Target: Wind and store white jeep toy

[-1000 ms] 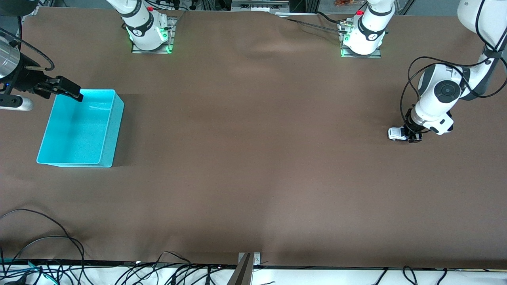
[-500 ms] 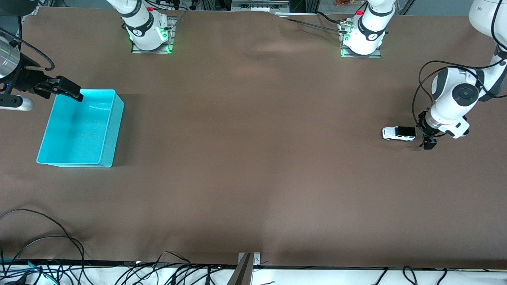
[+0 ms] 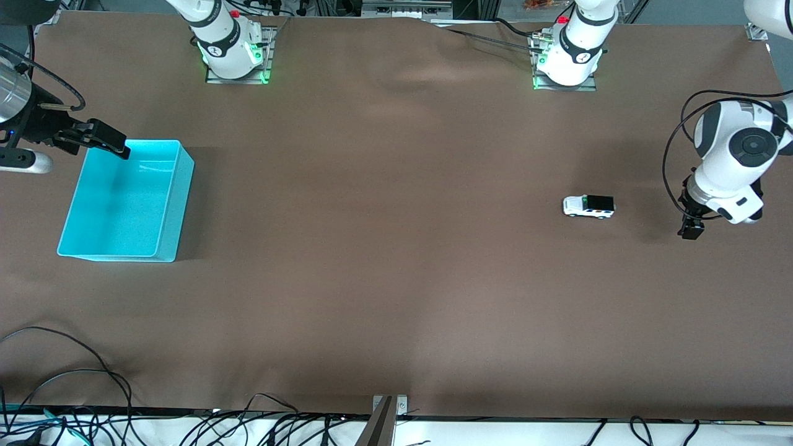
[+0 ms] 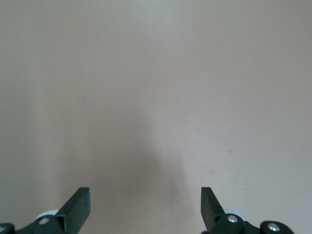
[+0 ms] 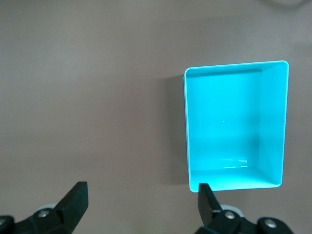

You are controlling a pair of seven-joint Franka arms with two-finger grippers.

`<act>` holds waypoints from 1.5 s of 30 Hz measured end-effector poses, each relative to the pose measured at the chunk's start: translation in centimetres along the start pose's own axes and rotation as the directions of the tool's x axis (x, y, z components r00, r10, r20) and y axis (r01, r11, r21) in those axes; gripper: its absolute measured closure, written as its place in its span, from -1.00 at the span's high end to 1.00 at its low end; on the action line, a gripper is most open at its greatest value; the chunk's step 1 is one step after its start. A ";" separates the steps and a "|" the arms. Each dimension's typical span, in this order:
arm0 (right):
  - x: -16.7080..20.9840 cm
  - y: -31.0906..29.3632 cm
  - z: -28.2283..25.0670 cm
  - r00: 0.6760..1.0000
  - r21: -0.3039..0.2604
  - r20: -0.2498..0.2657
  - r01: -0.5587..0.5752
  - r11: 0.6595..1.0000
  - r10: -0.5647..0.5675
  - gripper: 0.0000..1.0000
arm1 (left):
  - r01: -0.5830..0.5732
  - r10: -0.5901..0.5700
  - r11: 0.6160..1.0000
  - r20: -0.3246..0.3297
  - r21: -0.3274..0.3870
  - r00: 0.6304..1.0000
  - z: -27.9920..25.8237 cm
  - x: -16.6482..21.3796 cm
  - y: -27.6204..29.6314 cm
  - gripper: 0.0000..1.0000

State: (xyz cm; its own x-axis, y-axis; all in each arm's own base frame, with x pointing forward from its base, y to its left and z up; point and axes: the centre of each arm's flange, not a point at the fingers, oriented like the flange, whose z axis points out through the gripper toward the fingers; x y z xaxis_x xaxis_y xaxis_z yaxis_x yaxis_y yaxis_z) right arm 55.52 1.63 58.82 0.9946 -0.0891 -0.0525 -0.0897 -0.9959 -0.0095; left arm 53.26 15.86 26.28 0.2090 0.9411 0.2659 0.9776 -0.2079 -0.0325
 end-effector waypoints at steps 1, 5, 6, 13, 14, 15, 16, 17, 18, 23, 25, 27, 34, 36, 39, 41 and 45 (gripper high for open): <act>0.0 0.0 0.0 1.000 0.000 0.000 0.000 1.000 0.000 1.00 | -0.016 0.016 1.000 0.006 0.004 1.000 -0.8 0.4 0.5 1.00; 0.0 0.0 0.0 1.000 0.000 0.000 0.000 1.000 0.000 1.00 | -0.089 0.089 0.996 0.030 0.010 0.996 -4.1 2.3 1.9 1.00; 0.0 0.0 0.0 1.000 0.000 0.000 0.000 1.000 0.000 1.00 | -0.113 0.113 0.993 0.032 0.010 0.993 -4.8 2.8 2.1 1.00; 0.0 0.0 0.0 1.000 0.000 0.000 0.000 1.000 0.000 1.00 | -0.311 0.311 0.950 0.039 -0.024 0.950 -9.7 5.2 2.9 1.00; 0.0 0.0 0.0 1.000 0.000 0.000 0.000 1.000 0.000 1.00 | -0.336 0.337 0.941 0.047 -0.030 0.940 -10.4 5.5 2.9 1.00; 0.0 0.0 0.0 1.000 0.000 0.000 0.000 1.000 0.000 1.00 | -0.363 0.364 0.931 0.058 -0.035 0.930 -11.1 5.8 3.0 1.00; 0.0 0.0 0.0 1.000 0.000 0.000 0.000 1.000 0.000 1.00 | -0.388 0.390 0.921 0.068 -0.041 0.918 -11.8 6.1 3.1 1.00; 0.0 0.0 0.0 1.000 0.000 0.000 0.000 1.000 0.000 1.00 | -0.415 0.417 0.909 0.078 -0.048 0.905 -12.7 6.5 3.2 1.00; 0.0 0.0 0.0 1.000 0.000 0.000 0.000 1.000 0.000 1.00 | -0.434 0.438 0.899 0.084 -0.053 0.895 -13.4 6.9 3.3 1.00; 0.0 0.0 0.0 1.000 0.000 0.000 0.000 1.000 0.000 1.00 | -0.532 0.537 0.843 0.082 -0.075 0.840 -16.8 8.2 3.9 1.00; 0.0 0.0 0.0 1.000 0.000 0.000 0.000 1.000 0.000 1.00 | -0.579 0.584 0.812 0.078 -0.080 0.808 -17.8 8.2 4.2 1.00; 0.0 0.0 0.0 1.000 0.000 0.000 0.000 1.000 0.000 1.00 | -0.631 0.636 0.771 0.076 -0.083 0.768 -18.7 8.2 4.5 1.00; 0.0 -0.1 -0.1 1.000 0.000 -0.003 0.001 1.000 -0.001 1.00 | -0.738 0.745 0.667 0.088 -0.102 0.662 -22.9 8.4 5.1 1.00; 0.0 -0.1 -0.1 1.000 0.000 -0.003 0.002 1.000 -0.002 1.00 | -0.744 0.753 0.658 0.091 -0.118 0.652 -23.9 8.2 5.3 1.00; 0.0 -0.1 -0.2 1.000 0.000 -0.003 0.003 1.000 -0.003 1.00 | -0.752 0.765 0.644 0.101 -0.140 0.636 -25.2 7.7 5.6 1.00; 0.0 -0.2 -0.2 1.000 0.000 -0.003 0.003 1.000 -0.003 1.00 | -0.758 0.773 0.634 0.107 -0.155 0.625 -26.2 7.4 5.7 1.00; 0.0 -0.2 -0.2 1.000 0.000 -0.003 0.004 1.000 -0.004 1.00 | -0.777 0.801 0.598 0.104 -0.196 0.590 -29.2 6.6 6.2 1.00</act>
State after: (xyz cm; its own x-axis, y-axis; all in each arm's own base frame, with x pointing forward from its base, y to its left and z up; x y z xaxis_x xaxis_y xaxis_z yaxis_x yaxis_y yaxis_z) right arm 55.51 1.83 58.99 0.9951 -0.0854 -0.0491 -0.0860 -0.9962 -0.0099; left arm 59.96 13.02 55.99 0.9087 0.4163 0.0307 0.4173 -0.9080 -0.0367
